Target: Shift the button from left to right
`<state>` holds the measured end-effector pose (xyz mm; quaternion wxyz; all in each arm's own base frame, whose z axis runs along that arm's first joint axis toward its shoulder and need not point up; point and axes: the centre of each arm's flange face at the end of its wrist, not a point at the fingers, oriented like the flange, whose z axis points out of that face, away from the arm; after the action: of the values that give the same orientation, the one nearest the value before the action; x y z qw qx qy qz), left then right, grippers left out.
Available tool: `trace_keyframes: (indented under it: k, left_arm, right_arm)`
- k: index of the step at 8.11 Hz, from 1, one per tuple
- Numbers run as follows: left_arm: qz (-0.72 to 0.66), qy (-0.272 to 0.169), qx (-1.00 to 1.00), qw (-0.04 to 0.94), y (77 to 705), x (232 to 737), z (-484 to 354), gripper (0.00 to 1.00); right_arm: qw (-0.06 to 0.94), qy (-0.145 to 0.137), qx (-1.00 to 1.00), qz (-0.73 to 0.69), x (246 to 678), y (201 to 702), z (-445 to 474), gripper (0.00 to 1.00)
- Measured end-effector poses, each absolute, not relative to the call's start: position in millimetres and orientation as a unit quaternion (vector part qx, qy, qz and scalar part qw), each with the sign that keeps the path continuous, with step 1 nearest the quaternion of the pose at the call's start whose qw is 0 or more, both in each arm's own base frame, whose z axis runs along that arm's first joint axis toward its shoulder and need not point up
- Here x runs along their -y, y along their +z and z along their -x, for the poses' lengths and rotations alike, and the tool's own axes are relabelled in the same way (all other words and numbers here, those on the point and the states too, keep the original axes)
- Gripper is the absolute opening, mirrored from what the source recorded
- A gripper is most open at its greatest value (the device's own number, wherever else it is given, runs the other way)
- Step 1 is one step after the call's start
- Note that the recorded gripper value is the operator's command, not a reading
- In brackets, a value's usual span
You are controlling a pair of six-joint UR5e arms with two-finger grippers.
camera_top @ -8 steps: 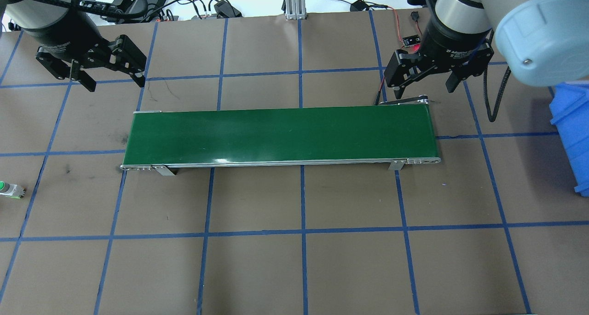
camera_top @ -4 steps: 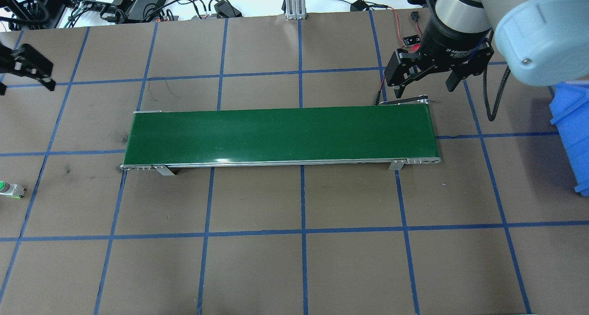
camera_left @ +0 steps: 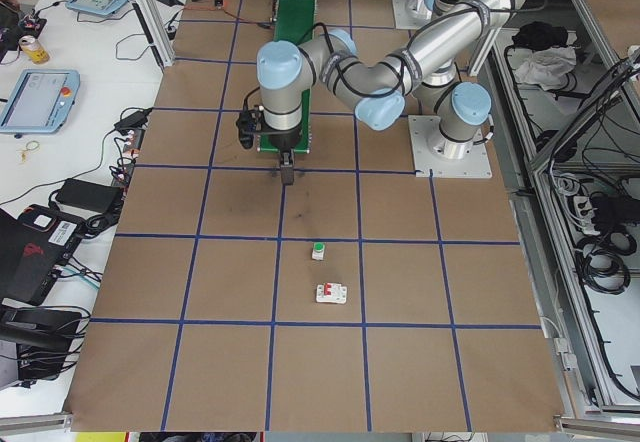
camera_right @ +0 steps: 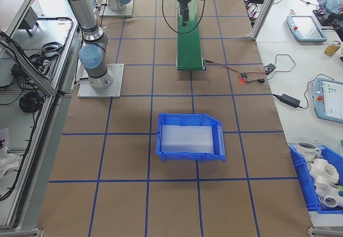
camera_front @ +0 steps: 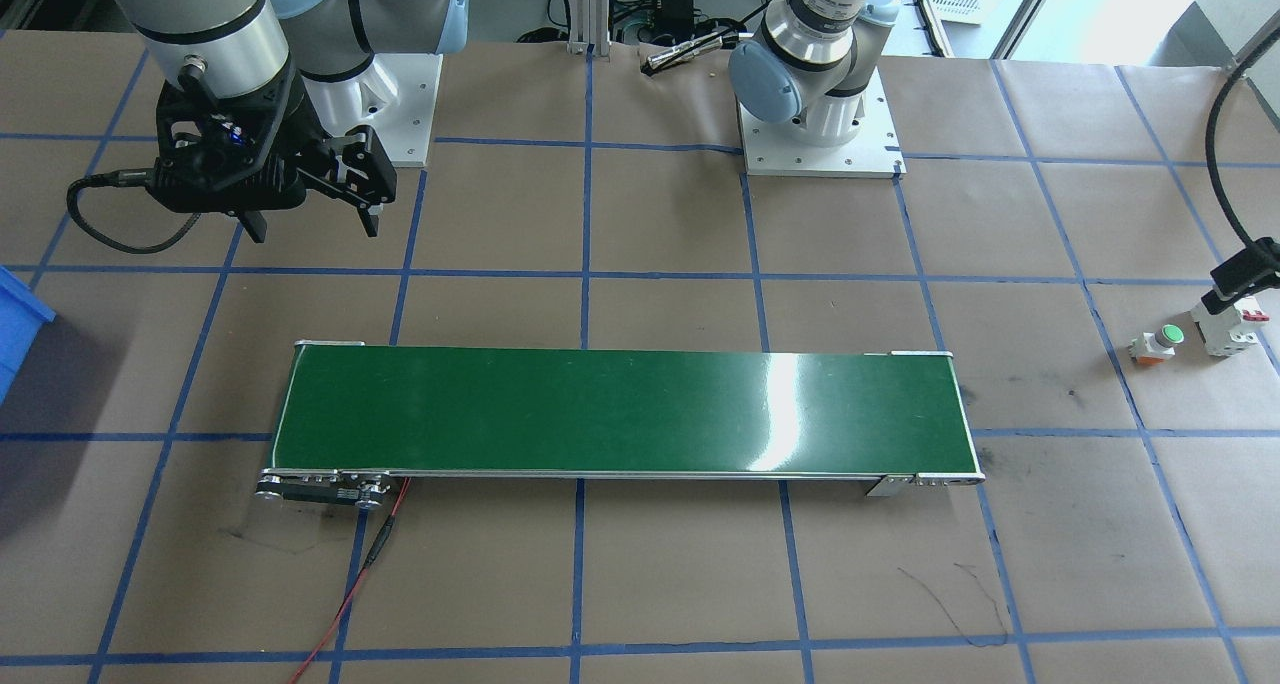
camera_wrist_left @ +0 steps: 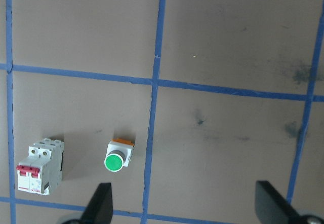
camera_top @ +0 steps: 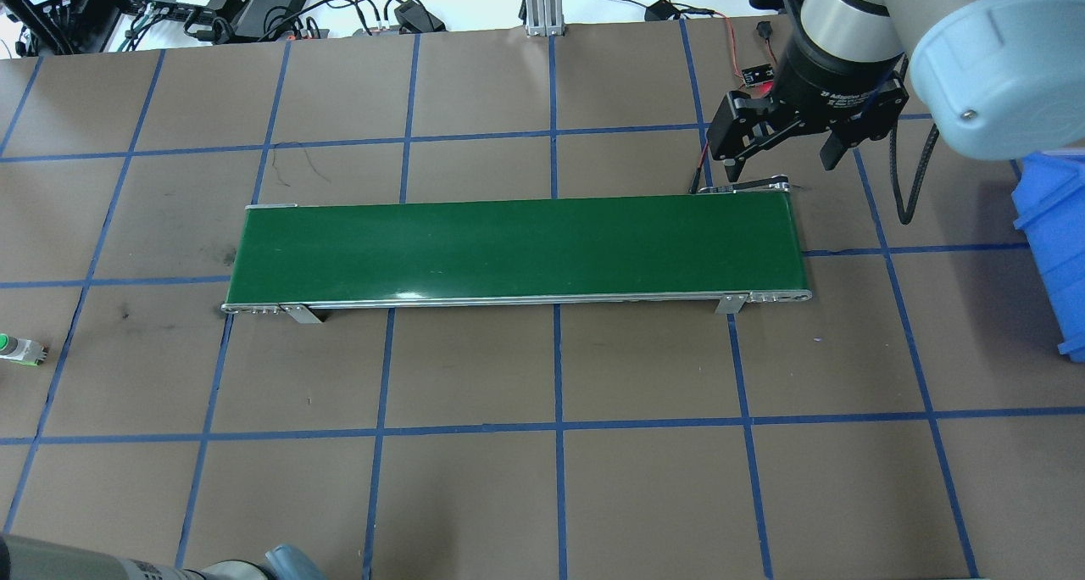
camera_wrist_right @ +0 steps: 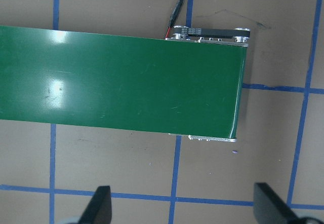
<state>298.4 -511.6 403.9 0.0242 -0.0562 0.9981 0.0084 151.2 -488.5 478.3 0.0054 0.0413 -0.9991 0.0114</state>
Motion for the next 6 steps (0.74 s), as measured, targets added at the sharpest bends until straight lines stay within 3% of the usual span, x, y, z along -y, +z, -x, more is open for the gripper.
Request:
trace_keyframes:
  k: [6]
  left_arm:
    - [0.055,0.128,-0.99,-0.008,255.2,505.1,-380.6,1.0]
  right_arm:
    - [0.005,0.011,0.999,-0.04,488.6,478.0,-151.1,1.0]
